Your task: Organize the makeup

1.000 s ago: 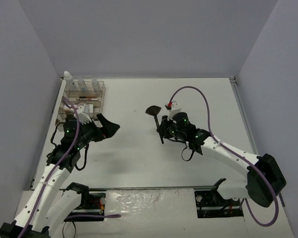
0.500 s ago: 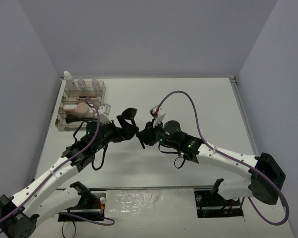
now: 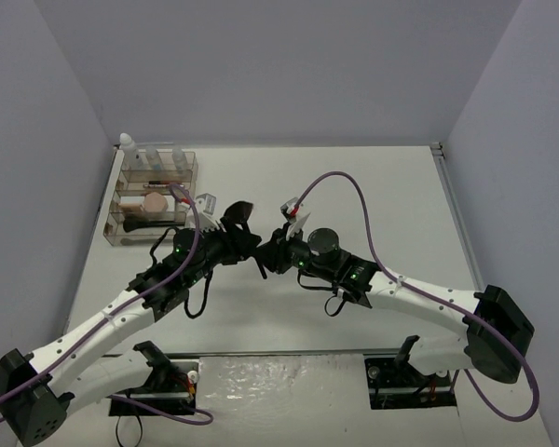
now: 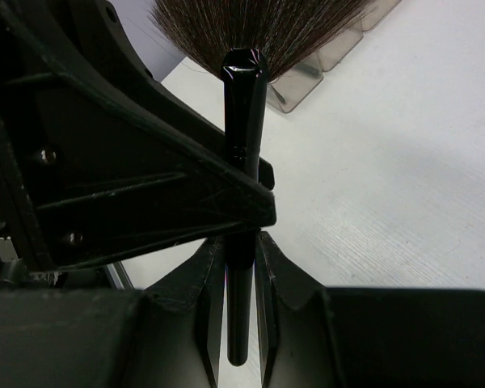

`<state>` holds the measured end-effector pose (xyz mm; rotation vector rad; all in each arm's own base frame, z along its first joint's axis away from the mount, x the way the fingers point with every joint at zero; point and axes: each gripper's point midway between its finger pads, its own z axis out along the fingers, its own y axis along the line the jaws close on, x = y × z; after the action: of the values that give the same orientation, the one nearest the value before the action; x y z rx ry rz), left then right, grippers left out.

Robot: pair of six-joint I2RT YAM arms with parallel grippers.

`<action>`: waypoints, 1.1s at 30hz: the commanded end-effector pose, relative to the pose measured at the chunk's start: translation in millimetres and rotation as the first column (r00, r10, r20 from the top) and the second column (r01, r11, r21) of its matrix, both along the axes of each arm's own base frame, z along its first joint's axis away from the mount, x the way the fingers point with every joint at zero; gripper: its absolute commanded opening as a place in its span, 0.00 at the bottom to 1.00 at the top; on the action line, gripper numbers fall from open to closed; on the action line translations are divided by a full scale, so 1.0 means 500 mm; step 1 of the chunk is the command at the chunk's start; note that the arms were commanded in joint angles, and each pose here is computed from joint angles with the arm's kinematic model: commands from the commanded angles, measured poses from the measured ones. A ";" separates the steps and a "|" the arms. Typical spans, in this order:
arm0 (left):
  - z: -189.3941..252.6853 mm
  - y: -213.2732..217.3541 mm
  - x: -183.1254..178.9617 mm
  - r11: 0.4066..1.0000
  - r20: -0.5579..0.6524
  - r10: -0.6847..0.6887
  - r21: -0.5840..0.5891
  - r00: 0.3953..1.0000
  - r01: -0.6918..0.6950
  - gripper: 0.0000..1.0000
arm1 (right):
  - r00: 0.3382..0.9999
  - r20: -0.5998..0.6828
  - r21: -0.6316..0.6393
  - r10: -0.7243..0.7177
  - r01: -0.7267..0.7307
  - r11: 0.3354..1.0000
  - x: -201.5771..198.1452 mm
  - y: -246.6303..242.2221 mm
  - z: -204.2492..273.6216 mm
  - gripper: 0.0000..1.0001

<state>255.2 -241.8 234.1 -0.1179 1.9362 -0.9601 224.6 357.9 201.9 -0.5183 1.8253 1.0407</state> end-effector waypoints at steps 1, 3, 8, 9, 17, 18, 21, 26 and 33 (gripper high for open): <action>0.111 -0.024 0.021 0.993 0.133 0.017 -0.118 0.991 -0.001 0.24 | 0.998 0.060 0.101 0.026 -0.032 0.994 -0.004 0.020 0.054 0.00; 0.106 -0.028 0.021 0.993 0.130 0.013 -0.114 0.991 0.002 0.13 | 0.998 0.059 0.099 0.025 -0.030 0.995 -0.004 0.020 0.051 0.00; 0.088 -0.029 0.024 0.994 0.117 0.021 -0.106 0.993 -0.008 0.00 | 0.998 0.055 0.085 0.000 -0.004 0.996 0.003 0.014 0.038 0.11; 0.082 -0.028 0.025 0.994 0.111 0.027 -0.104 0.993 -0.016 0.00 | 0.998 0.055 0.076 -0.012 0.007 0.997 0.006 0.010 0.034 0.20; 0.043 0.030 0.054 0.982 0.073 0.188 -0.040 0.979 -0.186 0.00 | 0.986 0.092 -0.039 -0.140 0.144 0.989 0.043 -0.049 0.021 0.95; 0.038 0.044 0.060 0.976 0.071 0.220 -0.020 0.973 -0.219 0.00 | 0.980 0.099 -0.072 -0.170 0.178 0.981 0.052 -0.064 0.016 0.99; 0.028 0.109 0.091 0.939 0.055 0.342 0.021 0.938 -0.343 0.00 | 0.962 0.131 -0.145 -0.240 0.258 0.955 0.067 -0.113 0.010 1.00; -0.025 0.308 0.151 0.764 -0.082 0.645 0.052 0.760 -0.643 0.00 | 0.894 0.220 -0.191 -0.391 0.432 0.881 0.088 -0.233 0.030 1.00; -0.071 0.519 0.203 0.499 -0.254 0.840 0.015 0.479 -0.867 0.00 | 0.838 0.264 -0.173 -0.478 0.529 0.831 0.092 -0.336 0.038 1.00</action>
<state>336.3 -21.8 177.0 -0.9986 1.8033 -0.3136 262.2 221.9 218.3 -0.2987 1.8001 0.4974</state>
